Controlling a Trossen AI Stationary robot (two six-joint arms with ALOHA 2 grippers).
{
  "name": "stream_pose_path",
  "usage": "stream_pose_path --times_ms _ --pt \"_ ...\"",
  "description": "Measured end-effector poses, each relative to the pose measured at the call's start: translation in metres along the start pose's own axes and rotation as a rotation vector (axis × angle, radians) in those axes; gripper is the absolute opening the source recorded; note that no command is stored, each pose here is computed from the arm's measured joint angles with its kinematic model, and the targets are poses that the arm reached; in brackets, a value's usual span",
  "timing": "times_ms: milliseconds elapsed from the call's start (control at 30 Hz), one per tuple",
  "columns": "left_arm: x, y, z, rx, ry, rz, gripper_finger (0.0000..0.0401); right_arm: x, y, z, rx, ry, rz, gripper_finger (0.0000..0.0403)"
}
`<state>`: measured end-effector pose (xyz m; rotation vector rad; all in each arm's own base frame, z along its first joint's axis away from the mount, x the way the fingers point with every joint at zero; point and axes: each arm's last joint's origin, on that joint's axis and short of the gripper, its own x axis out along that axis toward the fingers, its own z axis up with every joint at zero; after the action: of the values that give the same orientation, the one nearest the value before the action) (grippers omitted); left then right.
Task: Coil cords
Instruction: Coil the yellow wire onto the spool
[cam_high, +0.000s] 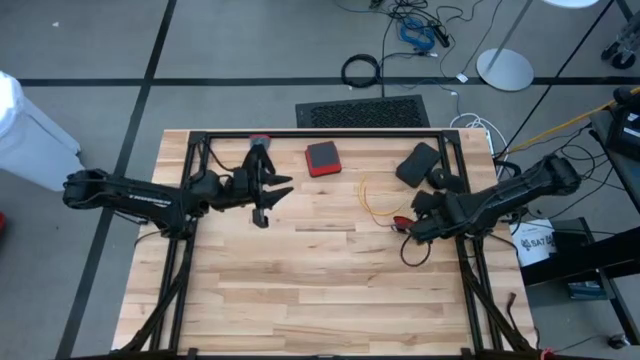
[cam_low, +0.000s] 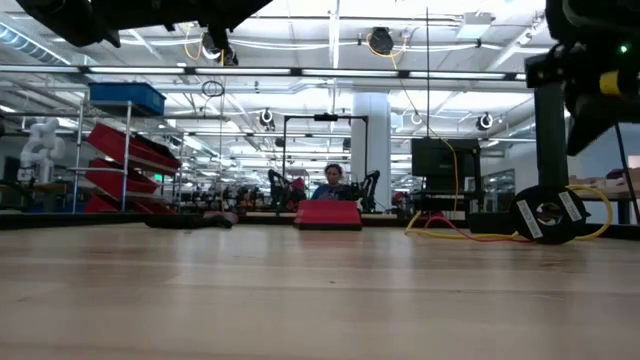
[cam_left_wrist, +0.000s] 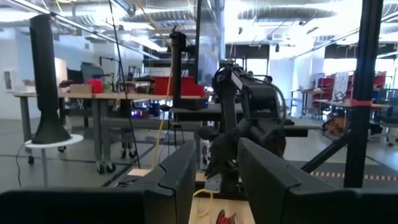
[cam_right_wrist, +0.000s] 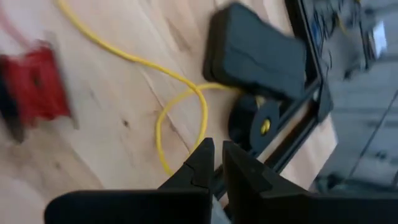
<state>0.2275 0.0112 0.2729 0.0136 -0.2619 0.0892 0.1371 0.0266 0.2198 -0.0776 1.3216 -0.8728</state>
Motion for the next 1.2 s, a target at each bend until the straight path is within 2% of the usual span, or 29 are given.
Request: stream_pose_path --times_ms 233,467,600,767,933,1200 --pt "0.0 0.0 -0.003 -0.006 0.03 -0.001 0.0127 0.001 -0.003 -0.003 0.247 -0.055 0.08 0.0022" --pt "0.0 0.0 -0.003 -0.006 0.026 -0.001 0.0127 0.001 -0.002 0.002 0.372 -0.096 0.098 0.0022" --pt "0.0 0.0 -0.003 -0.006 0.026 -0.002 0.0127 0.0 0.005 0.01 0.364 -0.151 0.178 0.0022" --pt "0.0 0.0 -0.003 -0.006 0.026 -0.002 0.0127 -0.004 0.015 0.021 0.297 -0.239 0.269 0.0022" --pt "0.0 0.0 -0.003 -0.006 0.026 -0.002 0.0127 0.0 0.025 0.025 0.253 -0.259 0.278 0.0022" --pt "0.0 0.0 -0.003 -0.006 0.026 -0.002 0.0127 0.031 0.045 0.014 0.229 -0.232 0.264 0.0022"
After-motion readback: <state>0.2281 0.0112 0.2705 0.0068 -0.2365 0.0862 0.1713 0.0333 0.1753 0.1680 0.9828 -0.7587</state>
